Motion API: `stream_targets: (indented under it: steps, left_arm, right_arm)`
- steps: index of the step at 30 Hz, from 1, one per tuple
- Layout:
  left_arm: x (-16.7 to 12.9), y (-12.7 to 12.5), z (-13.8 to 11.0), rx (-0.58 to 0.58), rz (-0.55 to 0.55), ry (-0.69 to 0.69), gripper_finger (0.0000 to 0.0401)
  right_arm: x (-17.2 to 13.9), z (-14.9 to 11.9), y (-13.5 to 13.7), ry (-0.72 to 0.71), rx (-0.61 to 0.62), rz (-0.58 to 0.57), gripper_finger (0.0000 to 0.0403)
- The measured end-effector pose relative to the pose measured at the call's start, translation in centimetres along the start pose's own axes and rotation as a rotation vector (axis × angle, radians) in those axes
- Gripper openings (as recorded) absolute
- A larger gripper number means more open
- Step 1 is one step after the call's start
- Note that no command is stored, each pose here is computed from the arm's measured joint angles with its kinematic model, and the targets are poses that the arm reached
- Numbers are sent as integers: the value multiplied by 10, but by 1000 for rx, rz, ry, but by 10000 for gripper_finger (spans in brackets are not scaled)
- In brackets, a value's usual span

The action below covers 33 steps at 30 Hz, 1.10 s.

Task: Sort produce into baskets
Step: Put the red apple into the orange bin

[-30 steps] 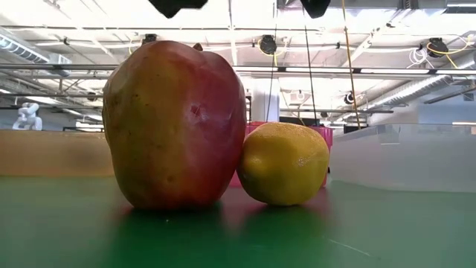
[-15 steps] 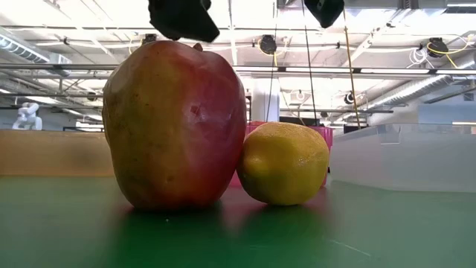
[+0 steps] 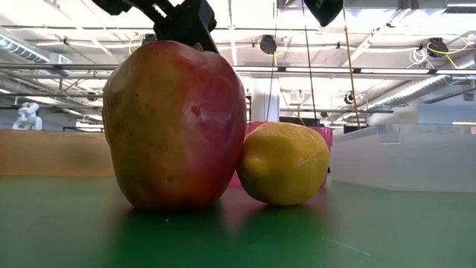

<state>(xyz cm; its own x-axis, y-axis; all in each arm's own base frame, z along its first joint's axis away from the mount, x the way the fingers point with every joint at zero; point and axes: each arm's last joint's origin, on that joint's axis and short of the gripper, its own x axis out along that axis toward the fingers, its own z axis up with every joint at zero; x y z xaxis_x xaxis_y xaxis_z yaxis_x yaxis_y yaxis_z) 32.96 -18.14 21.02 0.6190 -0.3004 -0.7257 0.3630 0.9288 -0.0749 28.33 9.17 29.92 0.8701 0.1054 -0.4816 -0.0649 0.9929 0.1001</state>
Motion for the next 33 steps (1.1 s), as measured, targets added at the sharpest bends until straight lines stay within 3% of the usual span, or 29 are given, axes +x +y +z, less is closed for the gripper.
stream_targets:
  steps: [11, 33]
  left_arm:
    - [0, 5, 1, 15, 6, 1, 253]
    - [0, 6, 0, 14, -3, 5, 160]
  right_arm:
    - [0, 0, -1, 1, -21, -4, 0]
    - [1, 1, -7, -1, -35, -22, 0]
